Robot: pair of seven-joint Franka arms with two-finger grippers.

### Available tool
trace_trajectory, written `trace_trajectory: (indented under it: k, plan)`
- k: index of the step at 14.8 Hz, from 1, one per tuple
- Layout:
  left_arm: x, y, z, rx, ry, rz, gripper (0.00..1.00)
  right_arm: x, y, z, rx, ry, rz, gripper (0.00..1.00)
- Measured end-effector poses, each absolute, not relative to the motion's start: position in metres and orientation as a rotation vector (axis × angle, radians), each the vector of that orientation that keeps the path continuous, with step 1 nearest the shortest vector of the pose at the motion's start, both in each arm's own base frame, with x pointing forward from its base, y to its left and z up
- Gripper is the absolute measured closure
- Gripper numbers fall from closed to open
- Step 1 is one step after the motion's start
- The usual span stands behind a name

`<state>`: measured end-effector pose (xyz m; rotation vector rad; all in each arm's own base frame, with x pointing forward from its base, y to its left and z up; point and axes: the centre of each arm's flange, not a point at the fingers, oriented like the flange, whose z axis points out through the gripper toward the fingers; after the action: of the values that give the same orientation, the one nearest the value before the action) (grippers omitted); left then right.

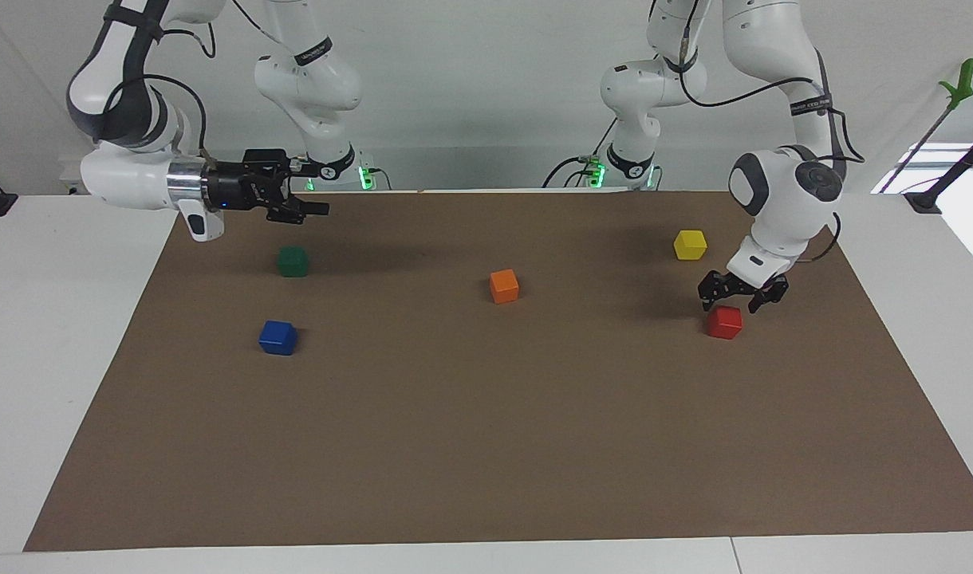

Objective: Transfer red block to right arm and stack on blue block
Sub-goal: 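Grasp the red cube with the left gripper while the right gripper advances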

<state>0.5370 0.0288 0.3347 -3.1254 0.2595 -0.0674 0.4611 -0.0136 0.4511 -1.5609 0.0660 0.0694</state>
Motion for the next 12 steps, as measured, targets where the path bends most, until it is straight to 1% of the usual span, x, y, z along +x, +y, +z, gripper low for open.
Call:
trace_trajectory:
  k: [3,4,5,6,7,10,12]
  plan:
    - [0.537,0.029,0.329,-3.126,0.260,-0.062,0.00,0.458,0.011,0.451,-1.418,0.051,0.073,0.00]
    - [0.537,0.029,0.328,-3.126,0.260,-0.062,0.08,0.459,0.019,0.452,-1.384,0.051,0.071,0.00]
    - [0.537,0.029,0.329,-3.126,0.260,-0.062,0.20,0.460,0.028,0.454,-1.352,0.048,0.069,0.00]
    - [0.537,0.029,0.329,-3.126,0.260,-0.062,0.35,0.461,0.037,0.456,-1.318,0.050,0.067,0.00]
    - [0.538,0.029,0.329,-3.126,0.260,-0.063,0.45,0.461,0.048,0.456,-1.280,0.054,0.067,0.00]
    - [0.542,0.028,0.336,-3.124,0.263,-0.078,0.46,0.457,0.075,0.450,-1.194,0.066,0.093,0.00]
    - [0.548,0.028,0.352,-3.130,0.248,-0.037,0.46,0.456,0.081,0.442,-1.159,0.068,0.117,0.00]
